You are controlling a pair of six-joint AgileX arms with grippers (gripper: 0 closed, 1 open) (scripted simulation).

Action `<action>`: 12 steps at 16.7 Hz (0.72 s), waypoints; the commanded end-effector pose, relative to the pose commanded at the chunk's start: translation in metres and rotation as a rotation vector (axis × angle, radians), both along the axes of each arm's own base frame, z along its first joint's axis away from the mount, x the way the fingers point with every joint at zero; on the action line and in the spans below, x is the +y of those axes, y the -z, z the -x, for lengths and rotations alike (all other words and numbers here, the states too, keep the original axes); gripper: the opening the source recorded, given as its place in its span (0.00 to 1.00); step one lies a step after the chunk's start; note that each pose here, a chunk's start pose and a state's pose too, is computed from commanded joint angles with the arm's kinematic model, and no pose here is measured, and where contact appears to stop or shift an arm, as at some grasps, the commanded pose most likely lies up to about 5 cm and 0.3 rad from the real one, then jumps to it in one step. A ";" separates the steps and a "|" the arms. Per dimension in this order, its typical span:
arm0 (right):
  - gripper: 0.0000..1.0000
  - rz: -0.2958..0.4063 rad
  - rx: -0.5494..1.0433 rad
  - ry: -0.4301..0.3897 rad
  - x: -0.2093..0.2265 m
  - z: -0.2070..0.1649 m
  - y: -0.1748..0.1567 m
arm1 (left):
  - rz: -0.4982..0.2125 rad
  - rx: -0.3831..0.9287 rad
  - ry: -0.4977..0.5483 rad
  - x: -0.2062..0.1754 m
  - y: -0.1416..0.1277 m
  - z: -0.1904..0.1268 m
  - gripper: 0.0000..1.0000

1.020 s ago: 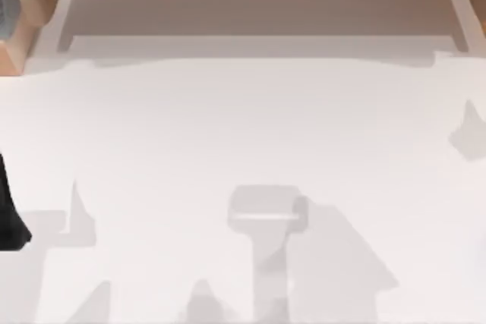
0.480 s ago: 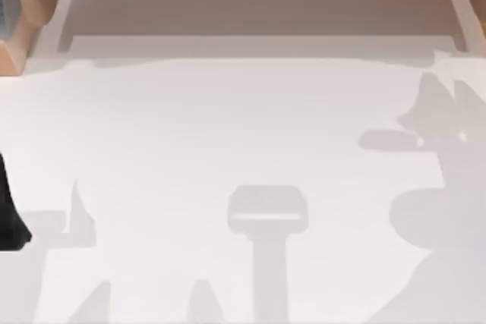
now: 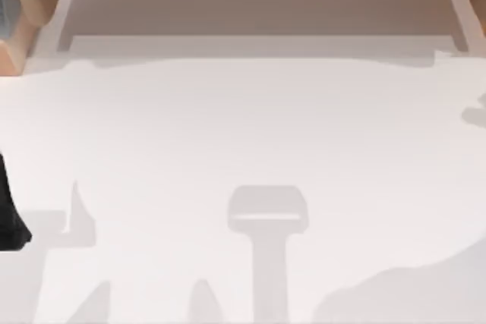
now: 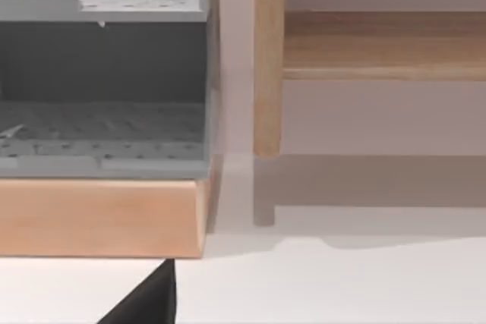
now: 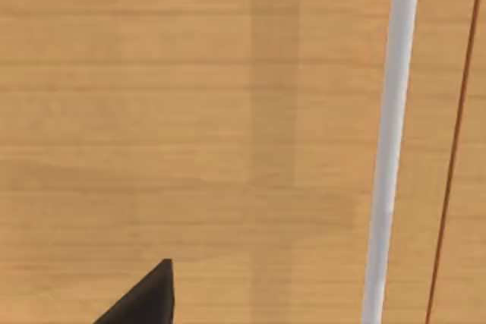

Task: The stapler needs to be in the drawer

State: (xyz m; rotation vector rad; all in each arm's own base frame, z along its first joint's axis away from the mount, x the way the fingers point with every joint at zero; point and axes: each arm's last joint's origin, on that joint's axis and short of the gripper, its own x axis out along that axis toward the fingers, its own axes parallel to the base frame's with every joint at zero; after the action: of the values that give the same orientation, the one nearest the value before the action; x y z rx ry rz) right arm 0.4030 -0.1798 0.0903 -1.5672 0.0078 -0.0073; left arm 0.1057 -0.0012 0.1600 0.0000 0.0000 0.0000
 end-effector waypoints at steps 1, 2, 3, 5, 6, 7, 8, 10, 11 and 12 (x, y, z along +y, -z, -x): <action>1.00 0.004 0.000 0.000 -0.001 0.000 0.001 | 0.000 0.000 0.000 0.000 0.000 0.000 1.00; 1.00 0.004 0.000 0.000 -0.001 0.000 0.001 | 0.000 0.000 0.000 0.000 0.000 0.000 1.00; 1.00 0.004 0.000 0.000 -0.001 0.000 0.001 | 0.000 0.000 0.000 0.000 0.000 0.000 1.00; 1.00 0.000 0.004 -0.003 0.002 0.000 0.002 | 0.000 0.000 0.000 0.000 0.000 0.000 1.00; 1.00 0.001 0.003 -0.002 0.001 -0.001 0.001 | 0.000 0.000 0.000 0.000 0.000 0.000 1.00; 1.00 0.003 0.001 -0.001 0.001 -0.003 0.001 | 0.000 0.000 0.000 0.000 0.000 0.000 1.00; 1.00 0.004 0.000 0.000 0.000 -0.007 0.001 | 0.000 0.000 0.000 0.000 0.000 0.000 1.00; 1.00 0.004 0.000 0.000 0.000 -0.015 0.001 | 0.000 0.000 0.000 0.000 0.000 0.000 1.00; 1.00 0.003 0.000 0.000 -0.001 -0.019 0.001 | 0.000 0.000 0.000 0.000 0.000 0.000 1.00; 1.00 0.003 0.000 0.000 -0.001 -0.023 0.001 | 0.000 0.000 0.000 0.000 0.000 0.000 1.00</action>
State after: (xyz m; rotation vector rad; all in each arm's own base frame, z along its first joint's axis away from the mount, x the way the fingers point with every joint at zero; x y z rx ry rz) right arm 0.4256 -0.1806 0.0892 -1.5706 0.0078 -0.0078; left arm 0.1057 -0.0012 0.1600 0.0000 0.0000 0.0000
